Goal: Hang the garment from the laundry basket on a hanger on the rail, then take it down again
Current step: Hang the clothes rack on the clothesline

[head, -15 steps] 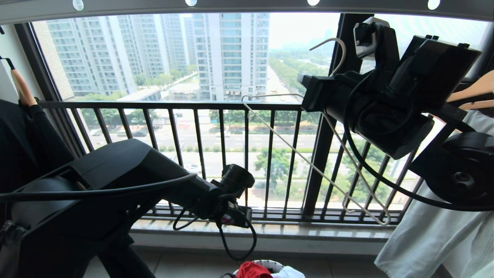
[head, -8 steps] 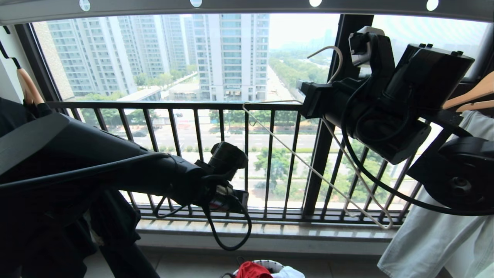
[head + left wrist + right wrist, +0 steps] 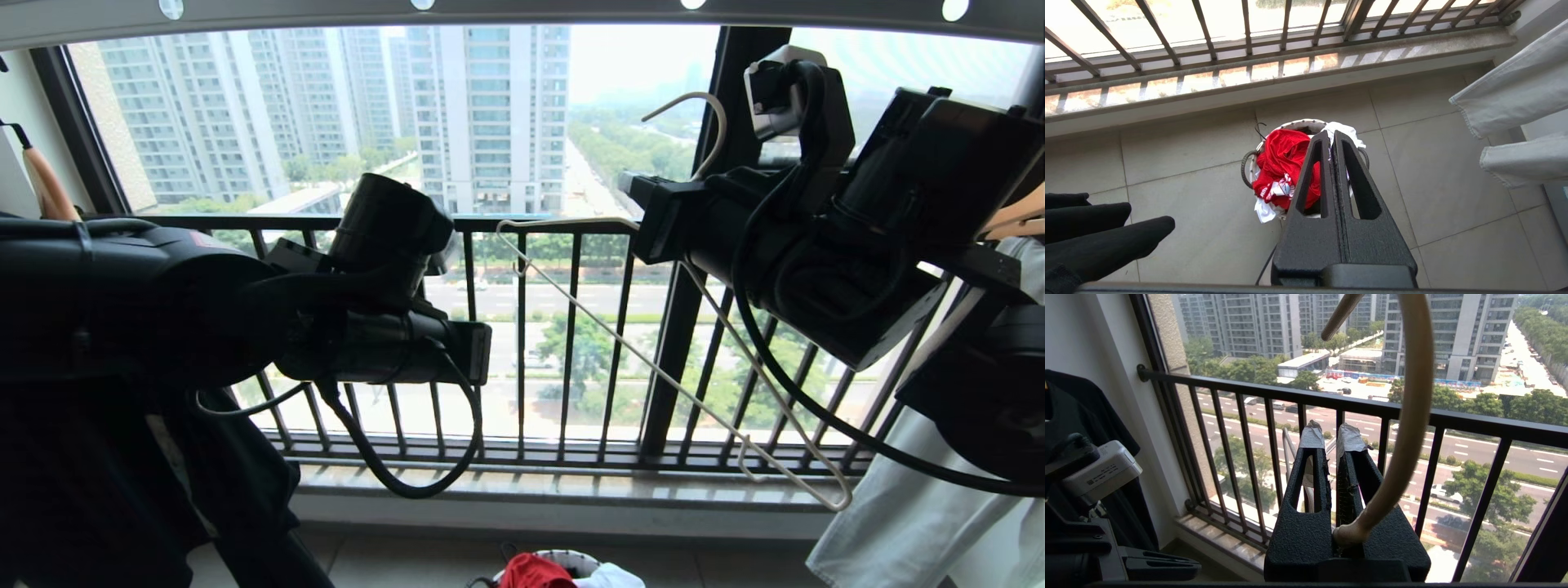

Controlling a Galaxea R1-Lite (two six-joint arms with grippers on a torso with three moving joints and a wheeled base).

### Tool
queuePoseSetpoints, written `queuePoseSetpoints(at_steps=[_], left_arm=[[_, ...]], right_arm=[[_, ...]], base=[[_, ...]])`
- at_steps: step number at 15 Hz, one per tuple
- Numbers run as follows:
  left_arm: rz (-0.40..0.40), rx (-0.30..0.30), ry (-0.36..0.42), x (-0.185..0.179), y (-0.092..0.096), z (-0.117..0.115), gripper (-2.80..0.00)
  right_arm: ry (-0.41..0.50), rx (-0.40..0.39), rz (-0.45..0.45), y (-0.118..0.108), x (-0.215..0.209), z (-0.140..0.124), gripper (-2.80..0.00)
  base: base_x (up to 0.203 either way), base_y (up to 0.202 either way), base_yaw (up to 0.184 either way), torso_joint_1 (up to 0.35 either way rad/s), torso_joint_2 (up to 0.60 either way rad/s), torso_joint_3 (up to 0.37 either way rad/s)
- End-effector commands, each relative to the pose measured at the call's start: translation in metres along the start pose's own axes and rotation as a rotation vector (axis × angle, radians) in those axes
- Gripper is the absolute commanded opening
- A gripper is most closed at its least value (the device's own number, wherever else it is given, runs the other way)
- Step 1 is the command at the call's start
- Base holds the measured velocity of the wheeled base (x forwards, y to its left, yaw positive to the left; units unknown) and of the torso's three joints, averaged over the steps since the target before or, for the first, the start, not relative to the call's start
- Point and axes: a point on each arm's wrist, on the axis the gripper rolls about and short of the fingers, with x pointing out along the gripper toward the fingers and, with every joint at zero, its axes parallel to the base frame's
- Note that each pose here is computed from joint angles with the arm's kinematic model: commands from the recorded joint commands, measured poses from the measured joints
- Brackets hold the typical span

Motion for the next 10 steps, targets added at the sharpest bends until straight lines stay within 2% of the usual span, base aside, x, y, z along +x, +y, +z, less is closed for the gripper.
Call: queuePoseSetpoints(at_steps=[1, 2, 5, 10], left_arm=[[-0.038, -0.012, -0.085, -0.035, -0.002, 0.01, -2.8], [-0.04, -0.015, -0.098, -0.04, -0.001, 0.012, -2.8], [-0.044, -0.032, -0.172, -0.068, 0.007, 0.021, -2.8], [-0.056, -0.047, -0.216, -0.081, 0.009, 0.026, -2.8]], right_arm=[[-0.053, 0.012, -0.021, 0.0, -0.008, 0.012, -2.8], [-0.061, 0.013, -0.041, -0.001, -0.014, 0.014, -2.8], [-0.092, 0.024, -0.028, 0.004, -0.024, 0.026, -2.8], [-0.162, 0.035, -0.073, -0.001, -0.046, 0.055, -2.8]], base=[[0.0, 0.0, 0.0, 0.0, 0.0, 0.0], [0.0, 0.0, 0.0, 0.0, 0.0, 0.0], [0.0, 0.0, 0.0, 0.0, 0.0, 0.0], [0.0, 0.0, 0.0, 0.0, 0.0, 0.0]])
